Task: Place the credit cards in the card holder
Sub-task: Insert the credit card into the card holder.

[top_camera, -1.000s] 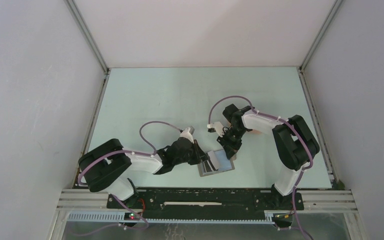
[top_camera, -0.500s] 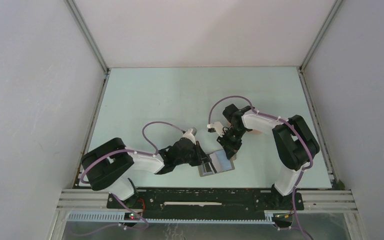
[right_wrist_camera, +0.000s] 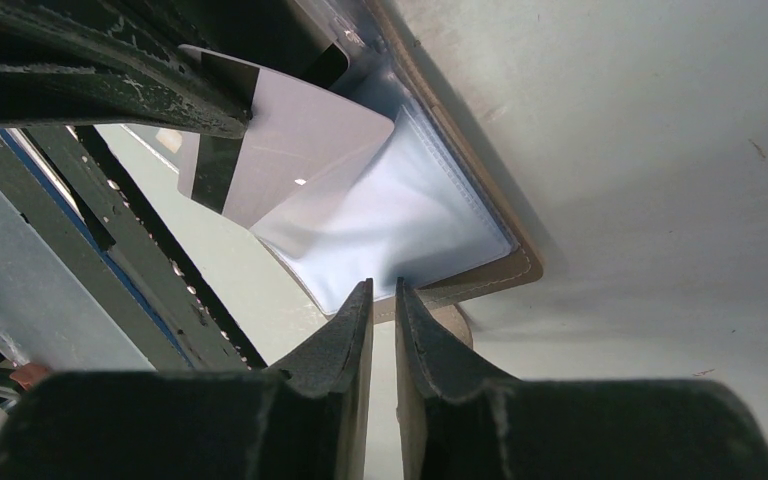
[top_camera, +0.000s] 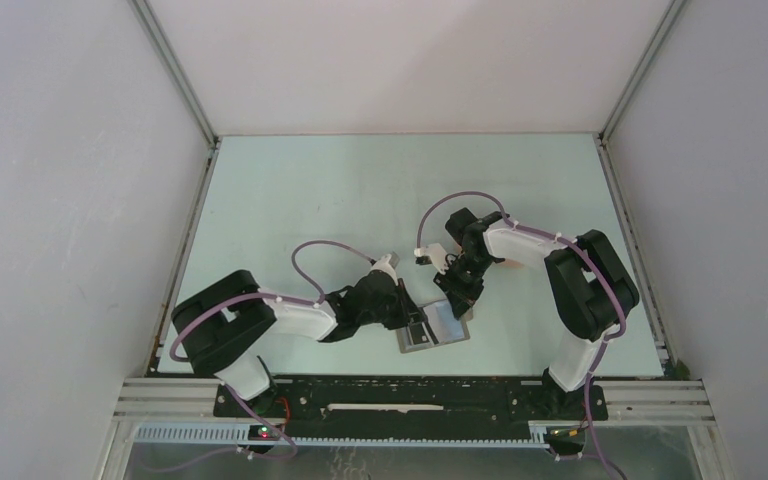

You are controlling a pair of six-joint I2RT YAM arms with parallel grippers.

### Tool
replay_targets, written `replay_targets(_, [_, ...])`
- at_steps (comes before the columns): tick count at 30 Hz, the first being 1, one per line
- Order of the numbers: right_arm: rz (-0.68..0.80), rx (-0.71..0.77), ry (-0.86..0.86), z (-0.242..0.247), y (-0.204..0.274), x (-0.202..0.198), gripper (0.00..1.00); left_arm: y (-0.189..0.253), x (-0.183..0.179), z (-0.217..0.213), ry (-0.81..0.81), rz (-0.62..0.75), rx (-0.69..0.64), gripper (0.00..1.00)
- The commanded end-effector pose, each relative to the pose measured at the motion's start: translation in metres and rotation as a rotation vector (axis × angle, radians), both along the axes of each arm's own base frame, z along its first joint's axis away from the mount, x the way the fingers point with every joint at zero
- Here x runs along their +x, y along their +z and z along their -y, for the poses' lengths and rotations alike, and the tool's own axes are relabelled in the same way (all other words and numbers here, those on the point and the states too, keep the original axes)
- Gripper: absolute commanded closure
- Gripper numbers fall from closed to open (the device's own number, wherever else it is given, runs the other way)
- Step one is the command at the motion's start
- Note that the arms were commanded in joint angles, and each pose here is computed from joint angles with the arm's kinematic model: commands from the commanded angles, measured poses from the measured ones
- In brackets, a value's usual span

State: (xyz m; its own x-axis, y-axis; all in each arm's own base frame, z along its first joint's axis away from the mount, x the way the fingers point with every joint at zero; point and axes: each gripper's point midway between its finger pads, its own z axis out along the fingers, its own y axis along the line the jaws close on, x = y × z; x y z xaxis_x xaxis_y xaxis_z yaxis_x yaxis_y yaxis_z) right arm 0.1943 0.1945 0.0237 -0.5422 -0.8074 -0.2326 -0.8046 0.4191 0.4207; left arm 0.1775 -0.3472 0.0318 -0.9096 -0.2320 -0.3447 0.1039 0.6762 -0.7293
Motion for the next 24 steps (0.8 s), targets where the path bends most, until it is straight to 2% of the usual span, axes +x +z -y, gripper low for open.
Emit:
replay_targets(1, [0.043,0.023,-0.002,-0.007,0.014,0.008,0.78,-0.020,-0.010,-0.018,0.011,-0.055,0.115,1.00])
replay_targets(24, [0.048,0.037,0.001,-0.009,0.018,0.008,0.78,-0.040,-0.020,-0.026,0.002,-0.223,0.147,1.00])
